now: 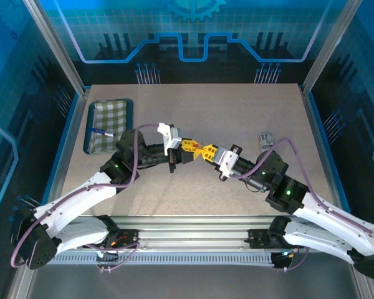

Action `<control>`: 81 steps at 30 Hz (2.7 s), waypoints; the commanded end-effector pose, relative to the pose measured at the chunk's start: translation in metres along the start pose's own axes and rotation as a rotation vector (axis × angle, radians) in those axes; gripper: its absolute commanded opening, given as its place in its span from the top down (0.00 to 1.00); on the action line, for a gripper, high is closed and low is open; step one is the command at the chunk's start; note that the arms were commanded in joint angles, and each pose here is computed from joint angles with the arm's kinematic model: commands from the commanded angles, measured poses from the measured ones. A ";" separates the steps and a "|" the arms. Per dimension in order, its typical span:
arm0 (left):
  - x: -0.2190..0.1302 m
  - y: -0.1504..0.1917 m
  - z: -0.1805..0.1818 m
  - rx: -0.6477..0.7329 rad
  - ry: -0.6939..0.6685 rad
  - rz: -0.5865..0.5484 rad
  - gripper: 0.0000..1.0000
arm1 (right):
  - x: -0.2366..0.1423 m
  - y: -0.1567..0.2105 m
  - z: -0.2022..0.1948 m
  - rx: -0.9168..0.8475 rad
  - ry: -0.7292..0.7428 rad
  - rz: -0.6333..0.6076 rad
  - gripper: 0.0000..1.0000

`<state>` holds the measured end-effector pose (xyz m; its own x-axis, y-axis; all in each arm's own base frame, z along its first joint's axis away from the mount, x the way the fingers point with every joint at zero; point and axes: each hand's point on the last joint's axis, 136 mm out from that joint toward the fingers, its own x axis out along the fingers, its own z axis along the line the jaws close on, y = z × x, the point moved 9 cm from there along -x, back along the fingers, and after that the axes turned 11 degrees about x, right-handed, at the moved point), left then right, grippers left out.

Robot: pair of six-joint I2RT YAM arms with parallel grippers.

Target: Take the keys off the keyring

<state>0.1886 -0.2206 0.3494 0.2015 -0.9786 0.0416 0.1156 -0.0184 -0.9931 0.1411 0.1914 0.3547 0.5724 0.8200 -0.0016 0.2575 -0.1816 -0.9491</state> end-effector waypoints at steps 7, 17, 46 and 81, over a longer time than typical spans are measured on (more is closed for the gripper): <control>0.000 -0.040 -0.031 0.109 0.251 -0.144 1.00 | 0.002 0.025 -0.014 0.003 0.121 0.134 1.00; 0.002 -0.041 -0.029 0.092 0.244 -0.134 0.86 | -0.002 0.010 -0.010 -0.148 0.143 0.068 1.00; -0.012 -0.034 -0.014 0.096 0.033 -0.157 0.60 | -0.020 -0.019 -0.027 0.050 -0.009 -0.038 1.00; -0.016 -0.061 0.021 -0.069 0.247 -0.218 0.37 | -0.001 -0.032 -0.067 0.655 -0.726 -0.166 1.00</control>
<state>0.2072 -0.2009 0.3893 0.0140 -0.9820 0.1883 -0.0100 -0.1884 -0.9820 0.1906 0.1620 0.3978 -0.0538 0.9891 0.1373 -0.3323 0.1119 -0.9365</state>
